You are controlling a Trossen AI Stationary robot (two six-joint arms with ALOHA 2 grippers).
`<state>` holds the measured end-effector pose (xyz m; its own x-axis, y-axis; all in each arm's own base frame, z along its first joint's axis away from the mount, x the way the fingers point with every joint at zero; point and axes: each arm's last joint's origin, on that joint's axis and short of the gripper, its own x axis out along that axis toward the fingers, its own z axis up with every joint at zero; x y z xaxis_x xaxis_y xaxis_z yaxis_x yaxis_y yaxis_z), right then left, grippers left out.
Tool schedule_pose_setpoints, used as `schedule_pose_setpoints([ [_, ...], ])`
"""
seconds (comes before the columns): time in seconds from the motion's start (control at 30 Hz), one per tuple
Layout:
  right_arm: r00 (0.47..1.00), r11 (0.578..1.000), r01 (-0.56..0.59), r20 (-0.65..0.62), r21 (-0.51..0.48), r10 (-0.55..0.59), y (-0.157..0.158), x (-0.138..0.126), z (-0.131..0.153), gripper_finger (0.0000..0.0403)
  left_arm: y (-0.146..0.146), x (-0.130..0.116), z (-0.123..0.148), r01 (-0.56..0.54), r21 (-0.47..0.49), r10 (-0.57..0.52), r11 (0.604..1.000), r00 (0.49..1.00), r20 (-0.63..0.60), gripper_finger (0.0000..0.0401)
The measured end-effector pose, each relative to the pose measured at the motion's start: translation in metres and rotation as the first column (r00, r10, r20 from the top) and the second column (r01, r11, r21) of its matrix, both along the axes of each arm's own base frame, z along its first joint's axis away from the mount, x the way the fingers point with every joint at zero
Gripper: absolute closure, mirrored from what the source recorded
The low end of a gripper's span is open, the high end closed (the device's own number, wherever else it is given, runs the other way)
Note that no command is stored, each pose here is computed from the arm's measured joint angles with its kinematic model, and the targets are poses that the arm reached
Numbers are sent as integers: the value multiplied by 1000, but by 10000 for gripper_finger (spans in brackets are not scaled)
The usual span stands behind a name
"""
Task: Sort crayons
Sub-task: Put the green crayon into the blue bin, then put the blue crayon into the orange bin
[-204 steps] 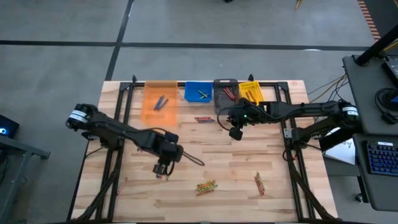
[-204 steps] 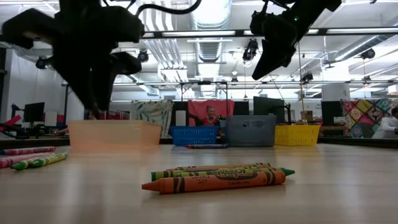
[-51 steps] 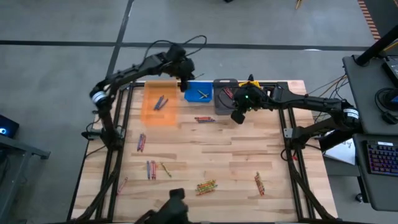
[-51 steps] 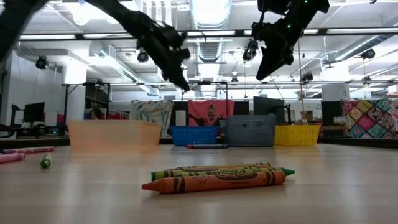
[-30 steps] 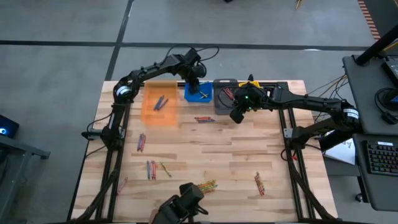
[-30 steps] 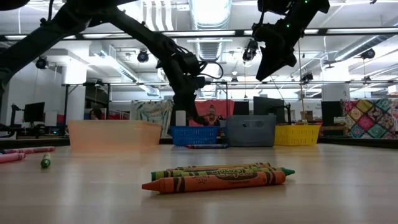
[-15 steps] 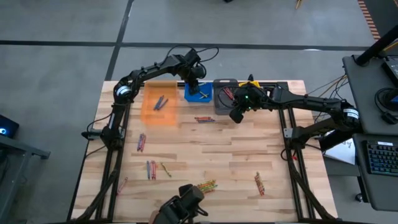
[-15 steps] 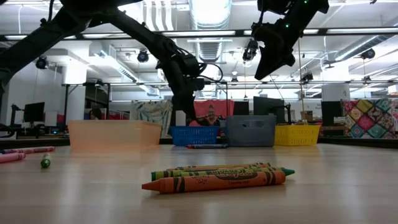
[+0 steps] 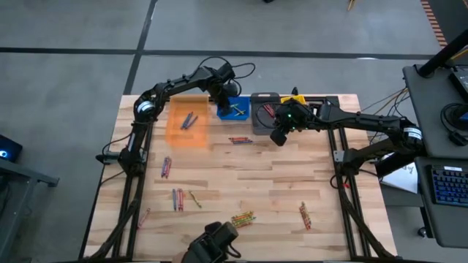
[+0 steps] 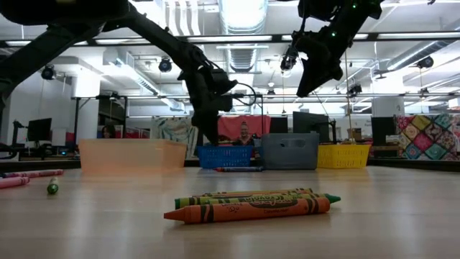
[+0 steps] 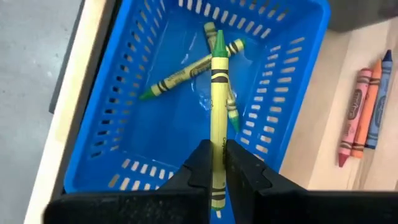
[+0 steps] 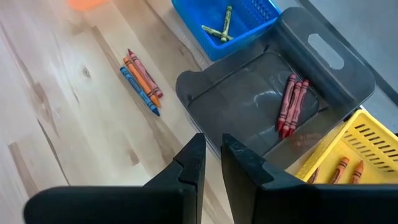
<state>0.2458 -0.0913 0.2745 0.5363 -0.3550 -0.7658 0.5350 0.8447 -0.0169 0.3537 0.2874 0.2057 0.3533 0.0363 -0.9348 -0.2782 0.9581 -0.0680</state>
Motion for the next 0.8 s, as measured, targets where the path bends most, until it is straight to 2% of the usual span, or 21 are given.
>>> schedule_pose_setpoints([
  [0.27, 1000, 1000, -20, 11, -22, 20, -1, 1, 0, 360, 2, 1, 0, -19, 19, 19, 1000, 1000, 3, 343],
  [0.47, 991, 983, -110, 60, -146, 120, -4, 9, 2, 360, 2, 1, 1, -22, 16, 22, 1000, 1000, 8, 318],
  [0.53, 987, 981, -102, 108, -167, 121, -5, 12, 7, 360, -1, 0, 5, -45, -31, 45, 999, 999, 17, 316],
  [0.67, 977, 988, -98, 175, -118, 118, -4, 14, 11, 360, -14, 0, 26, -30, -155, 48, 987, 992, 116, 318],
  [0.73, 973, 988, -119, 185, -94, 135, 0, 16, 9, 360, -26, 3, 38, 6, -150, 17, 989, 988, 152, 322],
  [0.8, 971, 985, -144, 177, -89, 158, 5, 18, 4, 360, -38, 8, 50, 44, -96, -27, 994, 985, 172, 323],
])
